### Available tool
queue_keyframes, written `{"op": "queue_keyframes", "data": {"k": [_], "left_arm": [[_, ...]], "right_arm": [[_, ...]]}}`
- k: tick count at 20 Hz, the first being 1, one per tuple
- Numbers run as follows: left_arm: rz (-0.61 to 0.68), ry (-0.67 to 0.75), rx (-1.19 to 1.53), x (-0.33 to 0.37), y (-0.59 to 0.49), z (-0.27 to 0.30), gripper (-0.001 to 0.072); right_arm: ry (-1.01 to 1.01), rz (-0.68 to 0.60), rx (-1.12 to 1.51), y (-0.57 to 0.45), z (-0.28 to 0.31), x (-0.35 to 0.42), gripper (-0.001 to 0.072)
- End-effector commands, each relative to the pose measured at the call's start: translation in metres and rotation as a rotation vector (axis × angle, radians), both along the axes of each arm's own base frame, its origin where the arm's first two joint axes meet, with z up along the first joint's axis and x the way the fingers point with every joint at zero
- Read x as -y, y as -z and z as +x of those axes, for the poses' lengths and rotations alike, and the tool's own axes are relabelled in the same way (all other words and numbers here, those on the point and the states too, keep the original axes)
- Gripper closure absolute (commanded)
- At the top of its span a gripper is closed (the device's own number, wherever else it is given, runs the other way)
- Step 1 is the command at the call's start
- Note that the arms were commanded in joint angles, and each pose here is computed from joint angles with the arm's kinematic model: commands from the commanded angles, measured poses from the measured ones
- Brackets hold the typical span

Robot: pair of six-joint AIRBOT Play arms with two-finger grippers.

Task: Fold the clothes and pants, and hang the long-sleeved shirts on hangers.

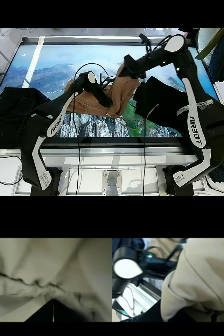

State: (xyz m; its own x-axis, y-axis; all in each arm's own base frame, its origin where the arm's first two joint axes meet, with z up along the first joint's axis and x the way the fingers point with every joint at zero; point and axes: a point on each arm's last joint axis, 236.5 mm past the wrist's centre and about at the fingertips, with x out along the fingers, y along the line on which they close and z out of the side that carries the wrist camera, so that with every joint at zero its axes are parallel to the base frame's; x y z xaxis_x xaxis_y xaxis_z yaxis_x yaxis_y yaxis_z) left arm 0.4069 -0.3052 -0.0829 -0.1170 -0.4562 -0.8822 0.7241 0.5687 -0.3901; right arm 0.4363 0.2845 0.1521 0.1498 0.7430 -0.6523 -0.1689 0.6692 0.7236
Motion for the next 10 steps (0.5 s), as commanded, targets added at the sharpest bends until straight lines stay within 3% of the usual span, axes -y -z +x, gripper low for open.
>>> {"op": "queue_keyframes", "data": {"k": [1,5,10], "left_arm": [[0.053,-0.072,0.031,-0.031,-0.011,0.018,0.0696],[0.245,-0.215,0.113,-0.153,-0.063,0.045,0.0696],[0.251,-0.415,0.134,-0.256,-0.135,0.036,0.0696]], "right_arm": [[-0.001,-0.014,0.063,0.0,0.001,-0.024,0.0685],[0.083,0.0,0.107,0.0,0.021,-0.038,0.0685],[0.093,0.067,0.109,0.047,0.027,-0.122,0.0684]]}}
